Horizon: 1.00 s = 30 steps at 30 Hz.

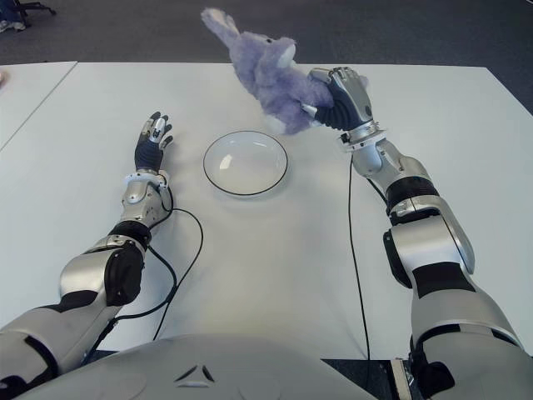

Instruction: Put the doll into the plate.

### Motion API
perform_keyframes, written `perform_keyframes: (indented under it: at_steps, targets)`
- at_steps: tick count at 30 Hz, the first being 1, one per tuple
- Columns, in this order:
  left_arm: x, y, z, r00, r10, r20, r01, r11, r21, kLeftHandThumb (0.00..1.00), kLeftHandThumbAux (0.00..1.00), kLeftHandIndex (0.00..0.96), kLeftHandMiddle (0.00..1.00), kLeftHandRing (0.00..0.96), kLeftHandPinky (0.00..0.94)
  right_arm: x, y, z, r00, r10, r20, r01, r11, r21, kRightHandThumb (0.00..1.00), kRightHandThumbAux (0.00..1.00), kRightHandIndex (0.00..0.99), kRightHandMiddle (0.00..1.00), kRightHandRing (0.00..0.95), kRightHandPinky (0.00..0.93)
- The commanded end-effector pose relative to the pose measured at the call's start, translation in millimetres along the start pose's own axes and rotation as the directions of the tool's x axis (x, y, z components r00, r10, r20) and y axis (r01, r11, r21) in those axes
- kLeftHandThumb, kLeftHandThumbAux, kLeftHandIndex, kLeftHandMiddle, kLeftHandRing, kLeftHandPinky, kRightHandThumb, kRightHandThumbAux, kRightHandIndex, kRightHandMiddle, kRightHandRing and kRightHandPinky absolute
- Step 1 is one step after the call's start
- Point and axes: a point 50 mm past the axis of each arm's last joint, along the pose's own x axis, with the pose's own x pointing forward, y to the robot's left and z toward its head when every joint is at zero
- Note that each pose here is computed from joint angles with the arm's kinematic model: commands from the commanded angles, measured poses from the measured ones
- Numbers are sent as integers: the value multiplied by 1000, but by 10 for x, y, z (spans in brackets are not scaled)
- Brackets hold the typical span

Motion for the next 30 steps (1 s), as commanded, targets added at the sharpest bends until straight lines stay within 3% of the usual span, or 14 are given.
perform_keyframes:
  at_steps: [1, 9, 21, 30]
  targets:
    - [-631, -16, -900, 910, 34, -413, -51, 998, -31, 0, 433, 106, 123, 104, 90, -17, 171, 161, 996, 16, 85, -22, 998, 63, 707, 718, 440, 888, 883, 875]
    - [-653, -8, -915, 909, 37, -416, -43, 999, -6, 0, 432, 106, 121, 105, 92, -74, 265, 241, 990, 47, 136, -57, 996, 66, 707, 718, 439, 895, 891, 884]
    - [-658, -25, -916, 913, 19, -407, -45, 998, -54, 0, 420, 99, 120, 106, 99, -98, 299, 238, 983, 123, 135, -133, 989, 67, 706, 719, 439, 910, 892, 881]
    - [-644, -30, -924, 900, 49, -434, -61, 998, -12, 0, 434, 114, 132, 111, 96, -241, 501, 365, 963, 195, 187, -217, 970, 105, 704, 721, 438, 910, 896, 888]
